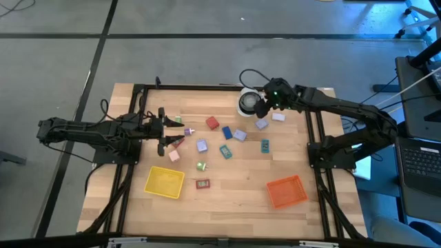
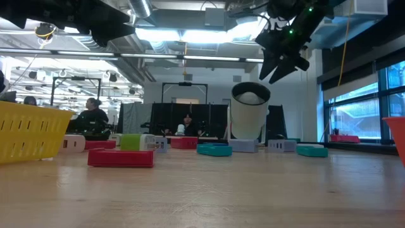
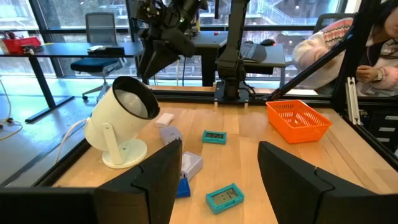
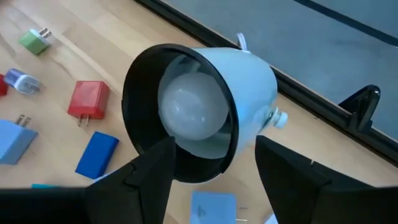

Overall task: Pick & Place Office items
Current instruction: Put the white digital timer into the yellow bin

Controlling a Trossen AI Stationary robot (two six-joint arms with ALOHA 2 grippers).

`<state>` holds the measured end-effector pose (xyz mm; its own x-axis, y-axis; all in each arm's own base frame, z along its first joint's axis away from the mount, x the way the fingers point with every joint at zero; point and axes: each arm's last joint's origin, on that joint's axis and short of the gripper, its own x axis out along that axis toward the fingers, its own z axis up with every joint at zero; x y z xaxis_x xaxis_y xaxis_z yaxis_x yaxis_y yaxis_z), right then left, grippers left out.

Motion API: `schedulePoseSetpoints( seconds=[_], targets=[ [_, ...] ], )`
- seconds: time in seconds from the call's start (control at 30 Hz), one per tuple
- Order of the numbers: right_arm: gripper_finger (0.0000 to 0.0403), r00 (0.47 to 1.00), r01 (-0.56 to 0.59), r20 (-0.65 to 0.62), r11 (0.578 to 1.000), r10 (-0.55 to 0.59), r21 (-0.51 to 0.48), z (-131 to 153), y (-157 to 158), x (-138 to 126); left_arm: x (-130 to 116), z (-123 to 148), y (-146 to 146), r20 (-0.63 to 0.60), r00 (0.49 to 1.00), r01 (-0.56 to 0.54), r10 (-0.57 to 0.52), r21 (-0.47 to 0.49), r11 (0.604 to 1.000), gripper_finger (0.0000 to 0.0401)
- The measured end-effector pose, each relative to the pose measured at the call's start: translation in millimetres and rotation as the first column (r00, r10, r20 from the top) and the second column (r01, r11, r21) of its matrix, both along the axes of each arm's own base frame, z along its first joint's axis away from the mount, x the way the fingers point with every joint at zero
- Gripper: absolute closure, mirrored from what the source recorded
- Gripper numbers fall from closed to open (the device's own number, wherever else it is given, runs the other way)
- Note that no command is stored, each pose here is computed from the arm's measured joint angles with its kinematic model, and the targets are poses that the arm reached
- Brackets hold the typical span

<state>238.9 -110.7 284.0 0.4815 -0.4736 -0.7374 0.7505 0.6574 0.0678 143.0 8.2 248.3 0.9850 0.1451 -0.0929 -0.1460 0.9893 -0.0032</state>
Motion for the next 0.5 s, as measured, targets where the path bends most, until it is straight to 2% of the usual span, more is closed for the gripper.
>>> schedulePoseSetpoints(
  seconds=[0.5],
  targets=[
    [0.0217,0.998,0.03,-0.055,0.999,-0.031,-0.02,-10.2,-3.4,6.5,0.0,0.0,0.0,0.001,1.0,0.0,0.0,-0.001,1.0,0.0193]
  ],
)
